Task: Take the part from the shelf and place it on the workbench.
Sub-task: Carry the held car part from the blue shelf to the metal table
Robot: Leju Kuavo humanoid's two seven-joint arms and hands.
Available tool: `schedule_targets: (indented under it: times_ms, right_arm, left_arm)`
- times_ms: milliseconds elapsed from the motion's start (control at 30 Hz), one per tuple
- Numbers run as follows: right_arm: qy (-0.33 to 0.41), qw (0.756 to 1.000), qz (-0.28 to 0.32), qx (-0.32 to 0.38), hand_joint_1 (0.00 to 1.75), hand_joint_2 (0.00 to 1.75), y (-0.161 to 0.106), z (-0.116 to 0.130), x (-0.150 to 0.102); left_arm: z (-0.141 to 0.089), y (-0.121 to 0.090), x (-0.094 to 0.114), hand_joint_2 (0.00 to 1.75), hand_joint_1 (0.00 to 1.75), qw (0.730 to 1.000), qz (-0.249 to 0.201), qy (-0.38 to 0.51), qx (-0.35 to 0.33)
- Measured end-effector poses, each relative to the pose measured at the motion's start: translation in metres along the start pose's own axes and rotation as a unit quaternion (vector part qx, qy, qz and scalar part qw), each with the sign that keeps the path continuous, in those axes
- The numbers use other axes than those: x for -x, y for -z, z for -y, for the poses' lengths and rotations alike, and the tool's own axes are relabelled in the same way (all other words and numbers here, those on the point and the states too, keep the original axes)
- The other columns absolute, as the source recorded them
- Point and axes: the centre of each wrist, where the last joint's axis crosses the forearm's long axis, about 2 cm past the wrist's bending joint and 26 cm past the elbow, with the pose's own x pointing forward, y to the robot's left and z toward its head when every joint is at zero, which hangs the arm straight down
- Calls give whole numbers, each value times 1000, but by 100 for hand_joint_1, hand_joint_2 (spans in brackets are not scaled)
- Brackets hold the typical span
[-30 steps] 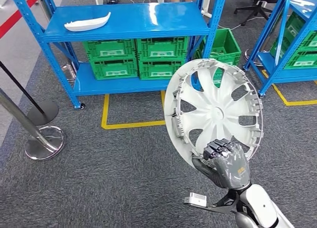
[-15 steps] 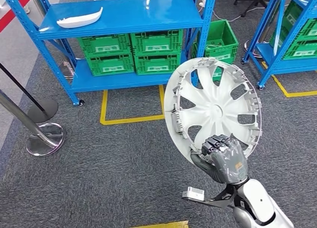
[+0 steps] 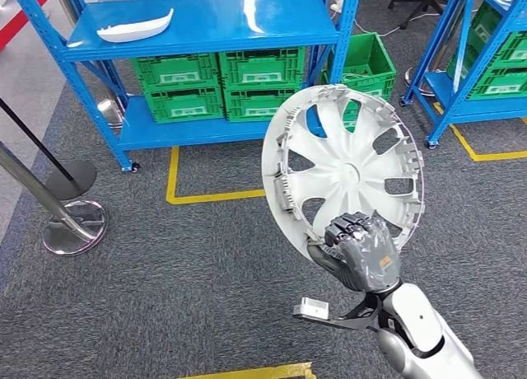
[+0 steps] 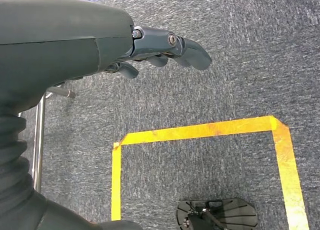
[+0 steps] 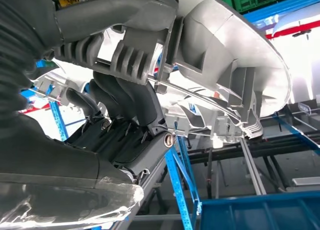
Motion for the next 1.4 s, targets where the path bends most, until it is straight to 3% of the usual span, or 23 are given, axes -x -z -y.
schedule_targets:
  times_ms: [1400]
  right_arm:
    - [-23, 1000, -11, -13, 175, 175, -7, -11, -7]
  left_arm:
    - [1, -2, 4, 175, 0, 1000, -11, -6, 5]
